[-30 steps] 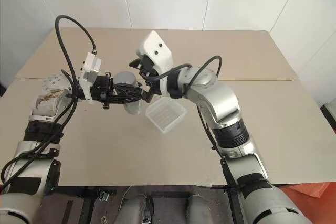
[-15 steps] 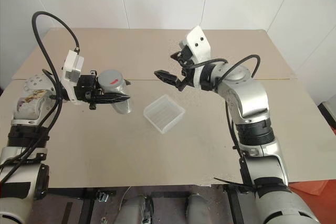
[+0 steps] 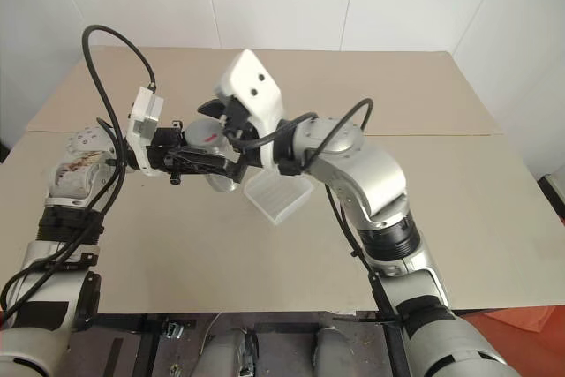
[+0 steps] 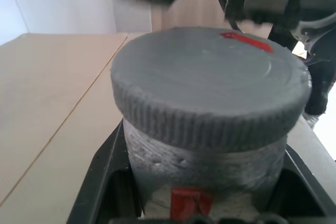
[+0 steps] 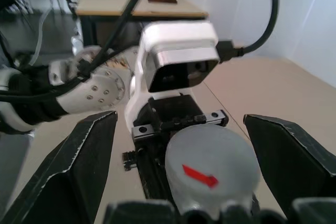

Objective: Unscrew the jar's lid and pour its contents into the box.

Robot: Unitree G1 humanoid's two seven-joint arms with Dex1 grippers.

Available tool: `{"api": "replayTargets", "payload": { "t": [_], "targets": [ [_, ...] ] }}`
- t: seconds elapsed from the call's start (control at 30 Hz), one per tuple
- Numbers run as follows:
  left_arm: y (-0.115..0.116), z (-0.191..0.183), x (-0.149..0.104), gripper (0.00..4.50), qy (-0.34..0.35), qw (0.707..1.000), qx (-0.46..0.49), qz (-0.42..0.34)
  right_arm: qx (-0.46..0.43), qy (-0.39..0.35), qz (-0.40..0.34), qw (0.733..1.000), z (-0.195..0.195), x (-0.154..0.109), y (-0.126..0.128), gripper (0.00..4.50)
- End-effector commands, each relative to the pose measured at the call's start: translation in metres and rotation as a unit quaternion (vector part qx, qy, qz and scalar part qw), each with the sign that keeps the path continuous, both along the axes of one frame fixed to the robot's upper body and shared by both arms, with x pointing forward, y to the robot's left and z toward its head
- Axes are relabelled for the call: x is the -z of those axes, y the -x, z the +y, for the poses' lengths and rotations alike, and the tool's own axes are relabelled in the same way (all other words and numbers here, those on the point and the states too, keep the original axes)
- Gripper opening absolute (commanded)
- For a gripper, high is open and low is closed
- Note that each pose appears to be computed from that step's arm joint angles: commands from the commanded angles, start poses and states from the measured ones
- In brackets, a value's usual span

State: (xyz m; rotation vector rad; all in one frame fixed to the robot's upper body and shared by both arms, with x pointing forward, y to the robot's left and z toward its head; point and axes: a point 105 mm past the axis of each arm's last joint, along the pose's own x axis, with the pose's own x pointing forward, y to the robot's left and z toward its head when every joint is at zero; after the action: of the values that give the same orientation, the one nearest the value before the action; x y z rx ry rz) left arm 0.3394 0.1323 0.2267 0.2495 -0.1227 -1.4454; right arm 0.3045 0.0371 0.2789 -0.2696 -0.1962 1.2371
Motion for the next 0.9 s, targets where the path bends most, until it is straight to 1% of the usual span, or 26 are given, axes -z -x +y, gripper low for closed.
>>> {"api": "replayTargets", "payload": {
  "t": [0.03, 0.3, 0.47, 0.7, 0.9],
  "targets": [
    [0.002, -0.001, -0.011, 2.03, -0.001, 1.0, 0.006, -0.025, 0.032, -0.004, -0.021, 0.999, 0.005, -0.01, -0.006, 4.48],
    [0.004, 0.002, -0.01, 2.03, -0.005, 1.0, 0.004, -0.026, 0.055, -0.015, -0.019, 0.998, -0.007, -0.012, -0.016, 4.48],
    [0.006, 0.007, -0.011, 2.03, -0.007, 1.0, 0.001, -0.027, 0.087, -0.015, -0.017, 0.996, -0.03, -0.009, -0.027, 4.48],
    [0.01, 0.018, -0.011, 2.03, -0.014, 1.0, -0.006, -0.025, 0.151, -0.008, -0.015, 0.988, -0.073, -0.006, -0.045, 4.48],
    [0.012, 0.019, -0.01, 2.03, -0.016, 1.0, -0.006, -0.022, 0.162, -0.01, -0.015, 0.987, -0.083, -0.006, -0.046, 4.48]
  ]
}}
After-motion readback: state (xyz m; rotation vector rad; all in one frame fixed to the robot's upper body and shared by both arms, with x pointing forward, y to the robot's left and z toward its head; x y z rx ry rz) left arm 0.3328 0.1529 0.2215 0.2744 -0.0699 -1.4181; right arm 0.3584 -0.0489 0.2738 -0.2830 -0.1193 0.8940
